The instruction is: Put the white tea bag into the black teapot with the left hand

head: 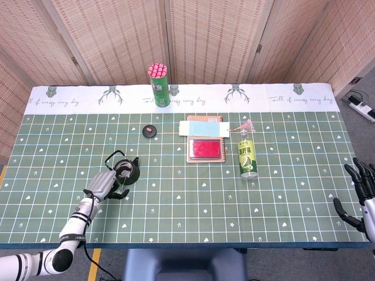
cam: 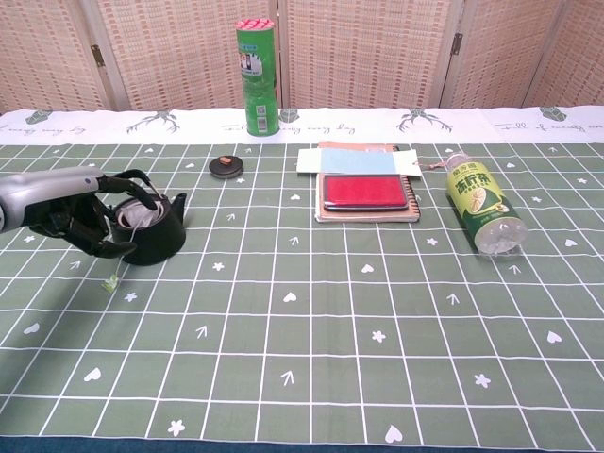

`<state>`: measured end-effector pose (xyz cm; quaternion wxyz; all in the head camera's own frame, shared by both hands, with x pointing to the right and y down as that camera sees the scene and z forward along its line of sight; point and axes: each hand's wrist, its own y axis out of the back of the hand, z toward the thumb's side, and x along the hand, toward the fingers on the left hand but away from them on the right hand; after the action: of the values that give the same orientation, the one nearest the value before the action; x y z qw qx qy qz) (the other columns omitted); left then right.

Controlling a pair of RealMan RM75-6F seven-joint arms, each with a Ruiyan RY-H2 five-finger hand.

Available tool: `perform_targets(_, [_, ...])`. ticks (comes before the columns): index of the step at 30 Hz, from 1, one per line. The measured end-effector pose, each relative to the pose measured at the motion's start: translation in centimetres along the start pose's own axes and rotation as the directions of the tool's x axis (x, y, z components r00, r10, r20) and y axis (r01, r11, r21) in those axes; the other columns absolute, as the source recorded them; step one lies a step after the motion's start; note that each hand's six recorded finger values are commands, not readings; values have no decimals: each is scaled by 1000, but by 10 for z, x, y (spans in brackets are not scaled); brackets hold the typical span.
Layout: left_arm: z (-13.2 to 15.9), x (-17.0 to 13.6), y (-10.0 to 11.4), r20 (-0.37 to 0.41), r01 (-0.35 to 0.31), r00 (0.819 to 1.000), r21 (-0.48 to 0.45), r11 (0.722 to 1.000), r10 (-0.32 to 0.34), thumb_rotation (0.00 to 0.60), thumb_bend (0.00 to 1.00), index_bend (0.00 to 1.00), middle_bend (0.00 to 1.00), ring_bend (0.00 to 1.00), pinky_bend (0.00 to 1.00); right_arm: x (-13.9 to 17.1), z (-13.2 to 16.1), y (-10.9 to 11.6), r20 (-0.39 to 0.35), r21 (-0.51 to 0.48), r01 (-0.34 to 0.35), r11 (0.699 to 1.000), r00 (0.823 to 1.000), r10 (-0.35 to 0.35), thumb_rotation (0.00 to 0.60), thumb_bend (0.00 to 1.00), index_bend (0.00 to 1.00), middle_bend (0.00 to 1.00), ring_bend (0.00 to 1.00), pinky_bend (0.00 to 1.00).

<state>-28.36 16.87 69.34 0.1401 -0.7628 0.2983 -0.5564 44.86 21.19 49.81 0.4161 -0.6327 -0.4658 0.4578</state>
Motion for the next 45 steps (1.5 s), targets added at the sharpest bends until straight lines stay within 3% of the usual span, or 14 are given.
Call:
perform_targets(35, [-26, 21, -17, -29, 44, 999, -4, 999, -44, 539, 345, 208, 1000, 1000, 1000, -6, 1, -8, 19, 18, -24, 1000, 1000, 24, 600, 420, 0, 0, 0, 0])
perform_targets(41, [-20, 20, -11, -12, 14, 1000, -12, 1000, -14, 539, 345, 193, 1000, 1000, 1000, -4, 1, -6, 15, 11, -19, 1000, 1000, 19, 600, 419, 0, 0, 0, 0])
perform_targets(45, [-6, 17, 5, 20, -42, 999, -17, 999, 43, 539, 346, 174, 1000, 1000, 1000, -3, 2, -4, 6, 5, -15, 1000, 1000, 15, 600, 419, 0, 0, 0, 0])
